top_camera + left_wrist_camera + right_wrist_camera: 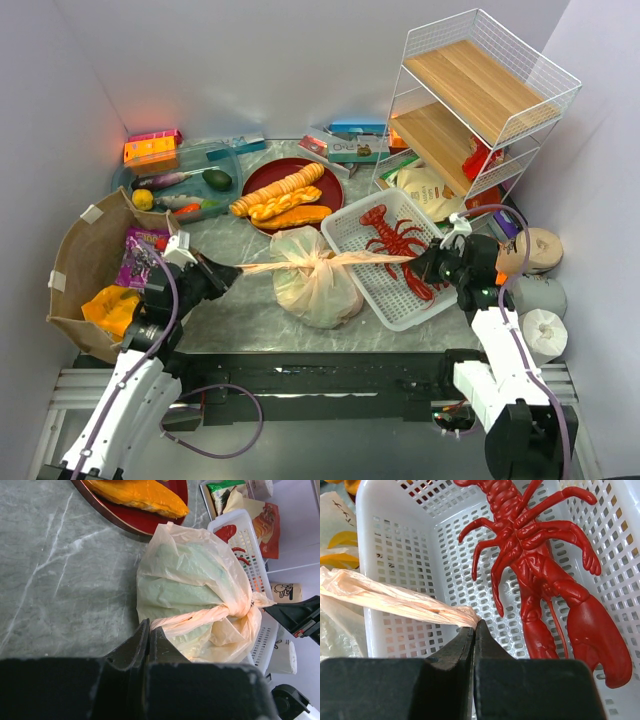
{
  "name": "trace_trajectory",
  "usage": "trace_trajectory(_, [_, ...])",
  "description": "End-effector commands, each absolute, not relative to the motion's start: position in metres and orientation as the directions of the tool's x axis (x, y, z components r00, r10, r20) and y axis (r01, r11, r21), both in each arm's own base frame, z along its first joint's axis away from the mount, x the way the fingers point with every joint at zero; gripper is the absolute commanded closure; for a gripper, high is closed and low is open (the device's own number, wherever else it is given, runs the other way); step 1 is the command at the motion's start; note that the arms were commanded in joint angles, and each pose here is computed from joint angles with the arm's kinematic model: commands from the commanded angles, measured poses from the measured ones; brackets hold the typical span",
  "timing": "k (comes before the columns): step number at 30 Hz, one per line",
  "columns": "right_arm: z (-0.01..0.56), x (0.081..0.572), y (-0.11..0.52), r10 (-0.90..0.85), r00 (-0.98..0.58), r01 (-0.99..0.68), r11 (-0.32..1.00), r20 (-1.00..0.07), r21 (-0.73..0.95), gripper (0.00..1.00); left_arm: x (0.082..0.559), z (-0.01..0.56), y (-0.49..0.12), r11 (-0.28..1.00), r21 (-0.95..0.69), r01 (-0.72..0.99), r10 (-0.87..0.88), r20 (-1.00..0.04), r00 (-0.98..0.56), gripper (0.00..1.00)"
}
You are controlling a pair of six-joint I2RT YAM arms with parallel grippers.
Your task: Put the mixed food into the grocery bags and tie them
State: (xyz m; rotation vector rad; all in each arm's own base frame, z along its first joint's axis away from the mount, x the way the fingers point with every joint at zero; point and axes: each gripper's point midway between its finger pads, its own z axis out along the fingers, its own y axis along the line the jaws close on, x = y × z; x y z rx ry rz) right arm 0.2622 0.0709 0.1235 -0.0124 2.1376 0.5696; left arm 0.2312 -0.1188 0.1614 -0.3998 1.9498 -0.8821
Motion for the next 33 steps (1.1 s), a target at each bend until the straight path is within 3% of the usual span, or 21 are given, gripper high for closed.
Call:
trace_trajectory(1, [0.126, 0.285, -0.008, 0.225, -0.475, 0.071, 0.973, -0.851, 0.218, 1.0, 0.254, 0.16, -0.053, 0.744, -0.65, -0.157, -0.664, -0.691, -0.287, 0.99])
trace_trajectory(11, [0.14, 0.284, -0.004, 0.222, -0.444, 0.04, 0.973, -0.868, 0.229, 1.0, 0.259, 0.175, -0.056, 0.78, -0.619, -0.092, -0.617, -0.735, -0.28, 0.99])
trace_trajectory(13, [0.15, 0.285, -0.002, 0.231, -0.42, 0.028, 0.97, -0.878, 0.242, 1.0, 0.261, 0.188, -0.071, 0.784, -0.621, 0.009, -0.589, -0.748, -0.307, 0.98])
trace_trajectory(14, [0.156, 0.286, -0.001, 0.228, -0.411, 0.016, 0.97, -0.883, 0.243, 0.96, 0.265, 0.192, -0.075, 0.786, -0.619, 0.019, -0.581, -0.747, -0.323, 0.89])
trace_trajectory(15, [0.157, 0.285, 0.001, 0.224, -0.42, 0.007, 0.97, -0.879, 0.244, 0.82, 0.266, 0.193, -0.077, 0.791, -0.611, 0.03, -0.568, -0.752, -0.336, 0.56])
trace_trajectory(16, [0.159, 0.285, 0.003, 0.226, -0.425, 0.001, 0.968, -0.876, 0.249, 0.58, 0.267, 0.199, -0.083, 0.789, -0.611, 0.063, -0.558, -0.756, -0.343, 0.42])
trace_trajectory(17, [0.165, 0.286, 0.007, 0.223, -0.42, -0.025, 0.966, -0.88, 0.257, 0.48, 0.269, 0.207, -0.086, 0.79, -0.607, 0.09, -0.548, -0.764, -0.34, 0.1])
trace_trajectory(18, [0.168, 0.286, 0.008, 0.223, -0.416, -0.034, 0.965, -0.882, 0.26, 0.41, 0.269, 0.213, -0.091, 0.798, -0.589, 0.126, -0.524, -0.782, -0.337, 0.02])
trace_trajectory(19, [0.172, 0.286, 0.01, 0.224, -0.405, -0.046, 0.963, -0.886, 0.265, 0.13, 0.27, 0.221, -0.094, 0.801, -0.578, 0.157, -0.511, -0.796, -0.325, 0.04])
trace_trajectory(20, [0.176, 0.285, 0.015, 0.222, -0.401, -0.071, 0.96, -0.889, 0.271, 0.08, 0.273, 0.234, -0.096, 0.807, -0.562, 0.182, -0.496, -0.811, -0.31, 0.04])
trace_trajectory(26, [0.197, 0.281, 0.028, 0.217, -0.36, -0.151, 0.946, -0.907, 0.287, 0.01, 0.276, 0.269, -0.144, 0.817, -0.365, 0.446, -0.251, -0.922, -0.295, 0.04])
trace_trajectory(33, [0.21, 0.28, 0.041, 0.22, -0.345, -0.226, 0.924, -0.912, 0.308, 0.01, 0.257, 0.234, -0.221, 0.693, -0.162, 0.703, 0.123, -0.933, -0.337, 0.04])
